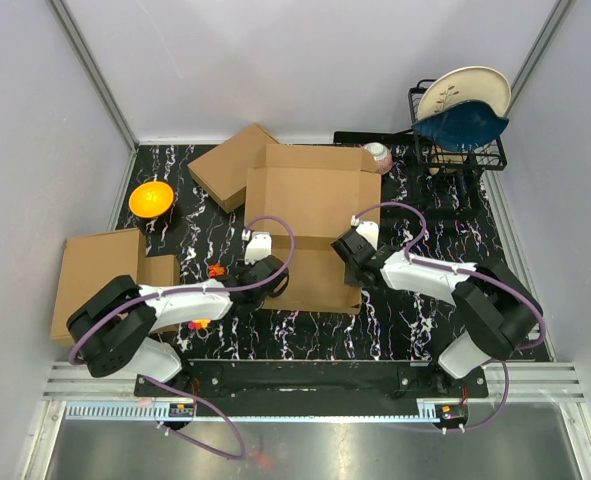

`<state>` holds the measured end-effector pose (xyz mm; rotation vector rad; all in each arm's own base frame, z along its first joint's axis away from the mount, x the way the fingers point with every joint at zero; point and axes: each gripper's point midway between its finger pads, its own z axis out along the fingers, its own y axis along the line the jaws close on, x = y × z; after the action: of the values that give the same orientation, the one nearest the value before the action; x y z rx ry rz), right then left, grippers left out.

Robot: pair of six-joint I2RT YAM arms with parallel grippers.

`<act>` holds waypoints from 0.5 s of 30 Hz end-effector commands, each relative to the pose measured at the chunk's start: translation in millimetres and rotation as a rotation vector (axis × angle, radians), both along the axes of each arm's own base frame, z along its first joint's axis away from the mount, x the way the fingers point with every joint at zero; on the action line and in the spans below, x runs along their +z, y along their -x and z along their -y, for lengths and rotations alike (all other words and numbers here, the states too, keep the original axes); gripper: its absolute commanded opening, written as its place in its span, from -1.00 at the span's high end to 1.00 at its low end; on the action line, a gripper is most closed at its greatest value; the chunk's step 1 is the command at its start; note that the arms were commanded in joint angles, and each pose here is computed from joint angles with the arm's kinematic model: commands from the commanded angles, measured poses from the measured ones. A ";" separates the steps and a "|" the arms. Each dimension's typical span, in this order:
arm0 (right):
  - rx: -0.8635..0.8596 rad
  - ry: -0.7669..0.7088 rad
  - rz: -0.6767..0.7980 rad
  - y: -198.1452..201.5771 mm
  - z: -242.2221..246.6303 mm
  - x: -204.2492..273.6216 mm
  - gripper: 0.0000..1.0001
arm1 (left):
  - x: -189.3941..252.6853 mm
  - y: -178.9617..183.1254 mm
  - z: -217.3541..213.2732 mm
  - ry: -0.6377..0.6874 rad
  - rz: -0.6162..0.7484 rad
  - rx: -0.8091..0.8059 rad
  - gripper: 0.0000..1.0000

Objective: Fold the paper box
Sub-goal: Fold the paper box at the center of the board.

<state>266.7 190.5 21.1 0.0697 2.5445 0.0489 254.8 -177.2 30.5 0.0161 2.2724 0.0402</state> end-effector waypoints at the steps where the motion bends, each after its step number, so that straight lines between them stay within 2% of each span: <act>1: 0.026 -0.046 0.034 -4.9 -13.9 26.1 0.25 | 17.2 -14.6 23.5 0.081 0.080 -0.030 1.00; 2: 0.029 -0.042 0.040 -6.6 -14.6 28.4 0.14 | 18.5 -15.7 20.7 0.063 0.091 -0.021 1.00; 5: 0.041 -0.022 0.068 -17.9 -18.5 41.1 0.05 | 21.6 -15.8 16.3 -0.002 0.102 -0.020 1.00; 10: 0.046 0.052 0.098 -29.9 -11.9 51.4 0.04 | 23.2 -14.6 15.3 -0.062 0.108 -0.025 1.00; 15: 0.066 0.117 0.070 -39.1 -4.7 39.2 0.16 | 18.9 -11.6 12.2 -0.087 0.116 -0.025 1.00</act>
<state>286.5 194.9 56.9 -0.0230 2.5018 -0.0153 260.5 -184.1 40.5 0.0655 2.2033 0.0985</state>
